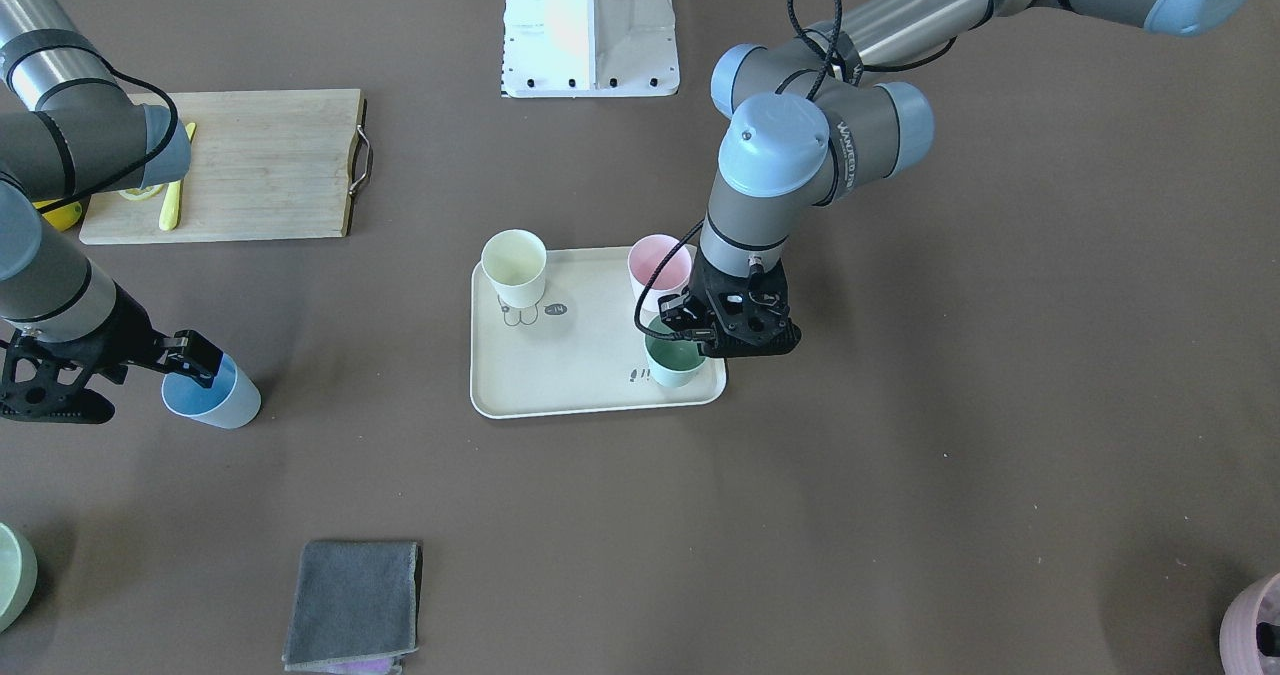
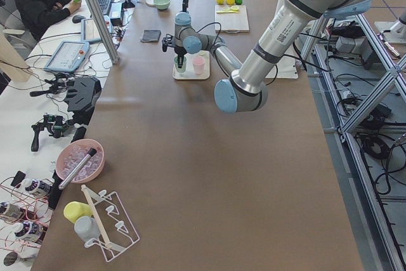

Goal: Place all cups on tray

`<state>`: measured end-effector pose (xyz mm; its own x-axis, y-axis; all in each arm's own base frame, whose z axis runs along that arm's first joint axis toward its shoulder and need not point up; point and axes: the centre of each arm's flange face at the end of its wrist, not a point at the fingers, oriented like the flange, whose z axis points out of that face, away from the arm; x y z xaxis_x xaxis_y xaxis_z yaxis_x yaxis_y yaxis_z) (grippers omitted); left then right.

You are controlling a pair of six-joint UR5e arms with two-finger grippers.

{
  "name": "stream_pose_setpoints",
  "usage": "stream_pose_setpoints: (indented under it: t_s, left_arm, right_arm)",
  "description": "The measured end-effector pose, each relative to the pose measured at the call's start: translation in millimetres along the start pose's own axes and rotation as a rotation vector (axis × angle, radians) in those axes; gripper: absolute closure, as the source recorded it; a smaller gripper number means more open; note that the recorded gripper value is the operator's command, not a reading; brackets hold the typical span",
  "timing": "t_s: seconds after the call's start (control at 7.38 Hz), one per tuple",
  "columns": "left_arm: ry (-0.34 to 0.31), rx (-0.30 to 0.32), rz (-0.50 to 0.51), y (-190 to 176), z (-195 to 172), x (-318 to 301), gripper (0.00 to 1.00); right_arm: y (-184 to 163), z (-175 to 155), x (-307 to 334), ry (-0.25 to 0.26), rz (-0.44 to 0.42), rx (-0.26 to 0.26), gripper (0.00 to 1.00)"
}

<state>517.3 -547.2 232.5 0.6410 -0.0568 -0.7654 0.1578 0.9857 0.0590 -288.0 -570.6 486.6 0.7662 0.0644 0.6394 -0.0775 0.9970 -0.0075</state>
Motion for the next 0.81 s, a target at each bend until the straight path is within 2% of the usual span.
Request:
stream_pose_setpoints:
  t_s: [0.14, 0.27, 0.81]
  left_arm:
    - [-0.001, -0.001, 0.002, 0, 1, 0, 0.02]
    - [0.005, 0.002, 0.009, 0, 0, 1, 0.02]
    - [0.027, 0.021, 0.010, -9, -14, -1, 0.02]
  right_arm:
    - [-1, 1, 1, 0.005, 0.002, 0.001, 0.76]
    - [-2, 2, 1, 0.008, 0.003, 0.003, 1.00]
    - [-8, -7, -11, -0.003, -0.007, 0.019, 1.00]
